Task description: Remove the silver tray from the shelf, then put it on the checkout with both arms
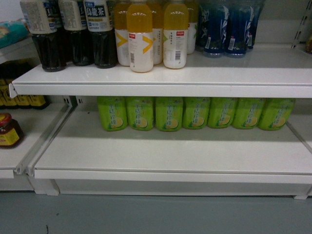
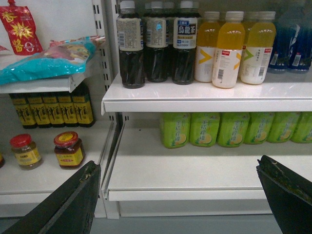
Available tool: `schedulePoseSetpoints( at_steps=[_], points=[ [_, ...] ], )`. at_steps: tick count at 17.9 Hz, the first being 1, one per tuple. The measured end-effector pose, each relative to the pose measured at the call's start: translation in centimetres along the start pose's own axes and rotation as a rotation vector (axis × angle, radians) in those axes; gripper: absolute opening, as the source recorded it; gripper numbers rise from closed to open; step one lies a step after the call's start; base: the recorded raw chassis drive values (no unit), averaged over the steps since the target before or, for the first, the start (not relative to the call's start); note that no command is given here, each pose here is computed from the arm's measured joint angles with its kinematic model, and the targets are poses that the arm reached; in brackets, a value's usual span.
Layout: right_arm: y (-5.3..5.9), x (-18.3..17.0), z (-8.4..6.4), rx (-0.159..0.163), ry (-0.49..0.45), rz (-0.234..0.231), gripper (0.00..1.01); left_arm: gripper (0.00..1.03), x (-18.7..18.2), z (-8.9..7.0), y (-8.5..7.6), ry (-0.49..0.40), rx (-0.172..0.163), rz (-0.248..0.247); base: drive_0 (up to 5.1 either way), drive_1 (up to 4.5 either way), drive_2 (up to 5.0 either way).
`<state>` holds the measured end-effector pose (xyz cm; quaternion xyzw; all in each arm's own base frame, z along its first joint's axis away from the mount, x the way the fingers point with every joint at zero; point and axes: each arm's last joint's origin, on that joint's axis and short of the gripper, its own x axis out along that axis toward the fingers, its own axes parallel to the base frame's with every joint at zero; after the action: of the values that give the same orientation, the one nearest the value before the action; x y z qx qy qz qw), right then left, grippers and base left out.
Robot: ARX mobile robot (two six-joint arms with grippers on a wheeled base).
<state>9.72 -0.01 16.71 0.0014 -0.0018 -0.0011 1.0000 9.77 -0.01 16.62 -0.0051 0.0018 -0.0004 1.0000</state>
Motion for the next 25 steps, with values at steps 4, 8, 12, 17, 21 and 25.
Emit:
schedulePoseSetpoints(
  at_steps=[4,8,12,17,21,25],
  points=[
    [0.0,0.0,0.0,0.0,0.0,0.0,0.98,0.98,0.0,0.0,0.0,0.0,0.0,0.0,0.0,0.0,0.0],
    [0.0,0.0,0.0,0.0,0.0,0.0,0.98,0.98,0.0,0.0,0.0,0.0,0.0,0.0,0.0,0.0,0.0],
    [0.0,0.0,0.0,0.0,0.0,0.0,0.98,0.98,0.0,0.0,0.0,0.0,0.0,0.0,0.0,0.0,0.0],
    [0.0,0.0,-0.01,0.0,0.002,0.0,0.98,0.98,0.0,-0.03,0.0,0.003,0.0,0.001,0.0,0.0,0.0],
    [0.01,0.0,-0.02,0.0,0.002,0.003,0.98,0.98,0.0,-0.01,0.01,0.001,0.0,0.002,0.0,0.0,0.0],
    [0.01,0.0,0.0,0.0,0.0,0.003,0.98,0.98,0.0,-0.01,0.0,0.001,0.008,0.0,0.0,0.0,0.0]
  ],
)
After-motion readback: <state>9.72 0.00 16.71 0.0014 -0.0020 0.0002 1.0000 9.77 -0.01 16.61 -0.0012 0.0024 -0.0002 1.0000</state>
